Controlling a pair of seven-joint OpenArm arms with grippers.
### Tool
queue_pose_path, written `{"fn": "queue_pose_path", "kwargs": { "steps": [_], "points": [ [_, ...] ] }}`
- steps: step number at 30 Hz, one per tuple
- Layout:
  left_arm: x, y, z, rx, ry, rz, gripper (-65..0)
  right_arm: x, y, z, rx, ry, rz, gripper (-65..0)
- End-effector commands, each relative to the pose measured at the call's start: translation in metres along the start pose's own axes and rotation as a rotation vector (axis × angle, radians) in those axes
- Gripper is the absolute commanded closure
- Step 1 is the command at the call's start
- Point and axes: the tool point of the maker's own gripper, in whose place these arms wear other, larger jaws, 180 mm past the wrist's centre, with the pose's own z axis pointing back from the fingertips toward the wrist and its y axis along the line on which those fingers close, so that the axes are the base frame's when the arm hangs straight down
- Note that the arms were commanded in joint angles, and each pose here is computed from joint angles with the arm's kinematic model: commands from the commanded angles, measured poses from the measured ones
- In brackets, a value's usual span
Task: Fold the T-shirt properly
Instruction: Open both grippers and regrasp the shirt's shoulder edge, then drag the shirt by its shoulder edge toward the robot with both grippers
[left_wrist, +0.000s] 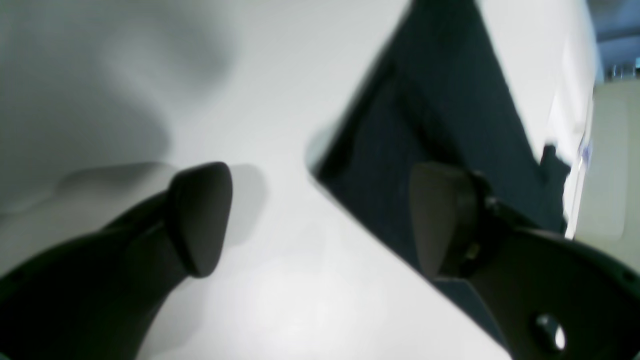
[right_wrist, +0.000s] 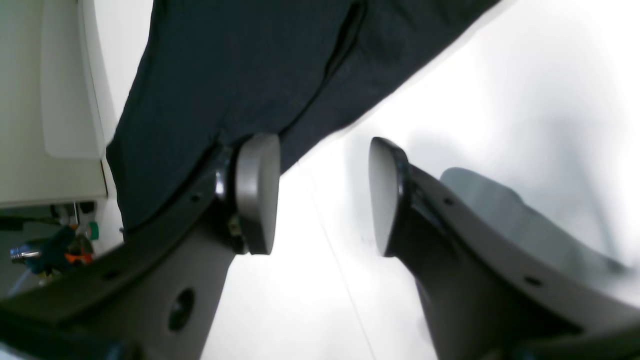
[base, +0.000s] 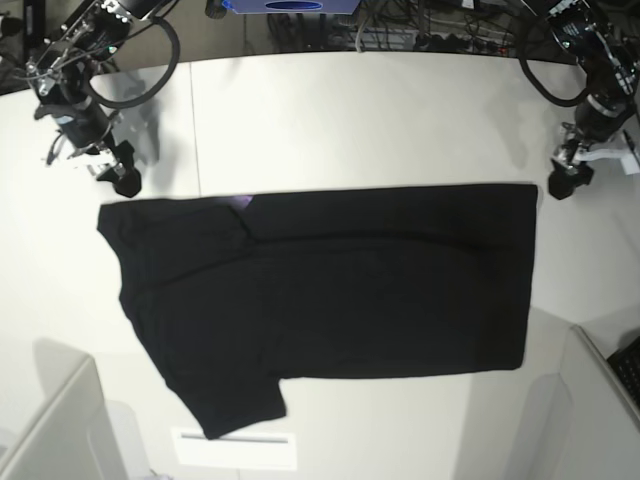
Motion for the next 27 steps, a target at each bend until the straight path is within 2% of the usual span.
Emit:
{"fn": "queue_pose_path", "kwargs": {
  "steps": [1, 9, 14, 20, 24, 27],
  "points": [
    [0.01, -0.013, -0.002, -0.04, -0.02, -0.02, -53.0, 0.01, 0.007, 0.002, 0.024, -0.029, 0.019, -26.3],
    [0.006, -0.031, -0.018, -0.083, -0.013, 0.0, -52.7, 0.012, 0.01, 0.002, 0.027, -0.017, 0.029, -26.4],
    [0.001, -0.021, -0.034, -0.061, 0.012, 0.105, -52.7, 0.013, 0.01, -0.001, 0.028, -0.021, 0.018, -26.4],
    [-0.006, -0.019, -0.046, -0.059, 0.039, 0.162, -52.7, 0.025, -0.004, -0.003, -0.034, -0.108, -0.148, -26.4],
    [-0.023, -0.032, -0.059, -0.073, 0.112, 0.113, -52.7, 0.025, -0.009, -0.017, -0.029, -0.1, -0.197, -26.4],
    [-0.026, -0.034, -0.06, -0.076, 0.12, 0.109, -52.5, 0.02, -0.014, -0.029, -0.023, -0.078, -0.24, -26.9]
  ]
}}
